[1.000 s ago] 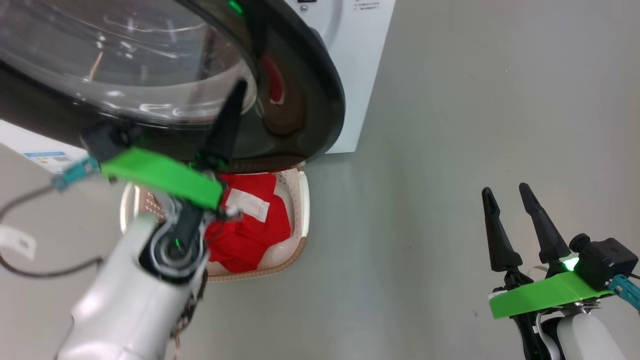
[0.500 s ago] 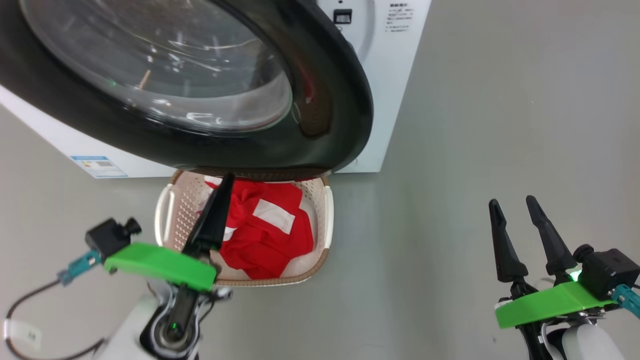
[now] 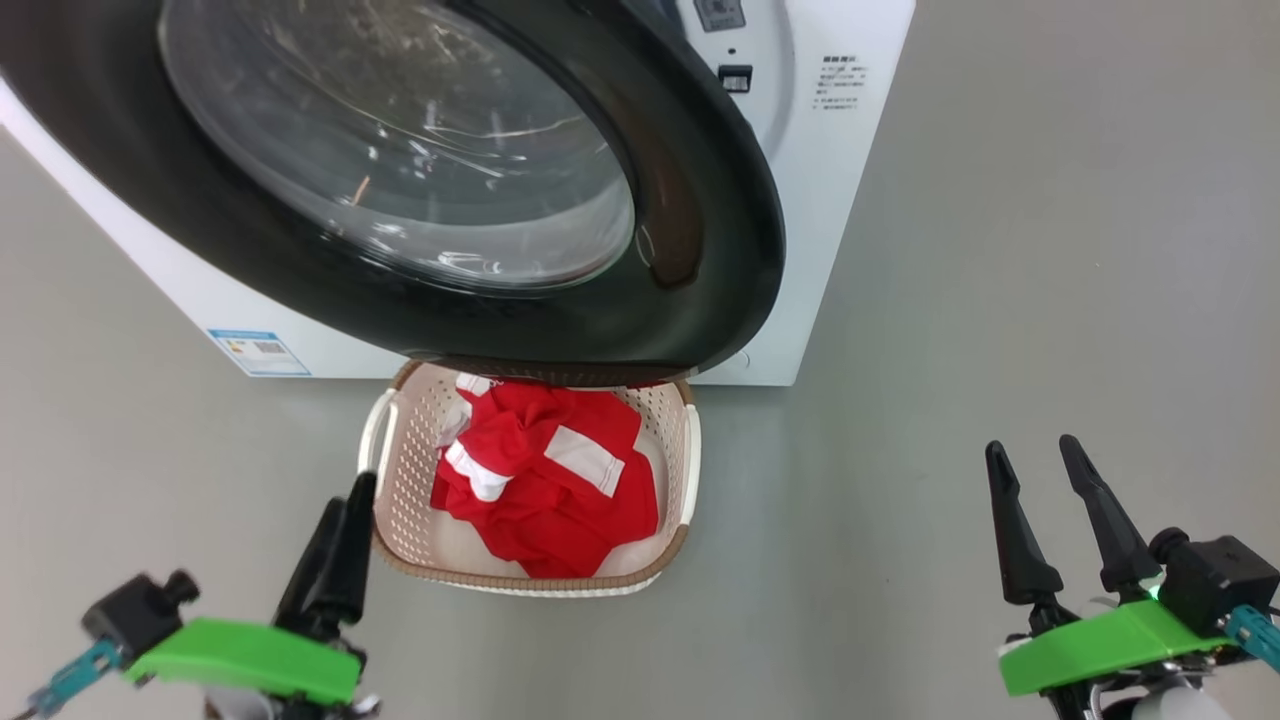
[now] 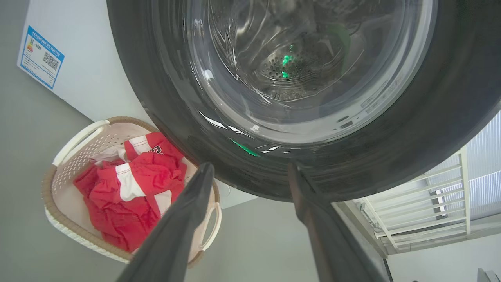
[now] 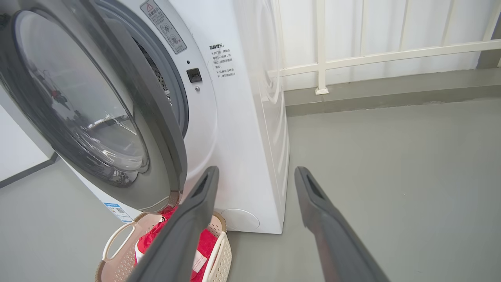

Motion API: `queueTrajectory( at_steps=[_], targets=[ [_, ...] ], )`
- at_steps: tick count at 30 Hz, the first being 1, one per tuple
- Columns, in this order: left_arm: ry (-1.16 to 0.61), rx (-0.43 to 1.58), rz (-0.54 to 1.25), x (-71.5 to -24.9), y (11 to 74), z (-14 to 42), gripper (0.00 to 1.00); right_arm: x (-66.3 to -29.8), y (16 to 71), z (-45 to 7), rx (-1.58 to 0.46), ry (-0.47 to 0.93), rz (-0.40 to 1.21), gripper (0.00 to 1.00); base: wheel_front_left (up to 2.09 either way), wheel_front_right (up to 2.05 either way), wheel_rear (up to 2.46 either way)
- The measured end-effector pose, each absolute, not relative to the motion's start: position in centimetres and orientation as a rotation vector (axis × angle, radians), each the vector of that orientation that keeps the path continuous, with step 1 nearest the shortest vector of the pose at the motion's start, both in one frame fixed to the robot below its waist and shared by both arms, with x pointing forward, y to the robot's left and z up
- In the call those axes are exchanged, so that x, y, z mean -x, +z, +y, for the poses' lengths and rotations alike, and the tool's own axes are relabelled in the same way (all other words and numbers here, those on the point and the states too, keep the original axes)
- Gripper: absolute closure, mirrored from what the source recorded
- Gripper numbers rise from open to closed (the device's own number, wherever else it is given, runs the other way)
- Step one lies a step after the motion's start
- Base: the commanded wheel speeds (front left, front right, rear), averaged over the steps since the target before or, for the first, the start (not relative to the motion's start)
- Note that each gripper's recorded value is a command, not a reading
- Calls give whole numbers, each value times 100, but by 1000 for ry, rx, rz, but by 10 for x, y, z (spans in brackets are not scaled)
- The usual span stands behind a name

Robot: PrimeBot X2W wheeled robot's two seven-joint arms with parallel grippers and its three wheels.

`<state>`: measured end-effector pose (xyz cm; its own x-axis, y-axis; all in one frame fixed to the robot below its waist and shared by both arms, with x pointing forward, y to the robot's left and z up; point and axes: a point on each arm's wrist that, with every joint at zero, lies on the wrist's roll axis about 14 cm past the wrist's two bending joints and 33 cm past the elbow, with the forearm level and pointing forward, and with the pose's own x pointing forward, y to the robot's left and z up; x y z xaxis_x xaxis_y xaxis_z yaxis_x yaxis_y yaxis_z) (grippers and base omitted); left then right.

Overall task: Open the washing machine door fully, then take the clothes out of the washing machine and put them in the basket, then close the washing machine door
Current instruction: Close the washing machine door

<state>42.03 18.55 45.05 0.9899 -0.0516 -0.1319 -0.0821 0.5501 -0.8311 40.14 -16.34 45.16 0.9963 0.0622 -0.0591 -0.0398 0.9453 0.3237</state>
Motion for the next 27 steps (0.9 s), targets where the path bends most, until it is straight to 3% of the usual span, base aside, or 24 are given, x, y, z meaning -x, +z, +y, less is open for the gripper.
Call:
queueTrajectory(
  at_steps=[9,27],
  targets=[
    [81,774,106,-388,448,222,0,-386,446,-168,-318,37,92,0,0,0,0],
    [81,391,62,-363,458,235,0,-360,438,-180,-317,-5,121,0,0,0,0]
  ],
)
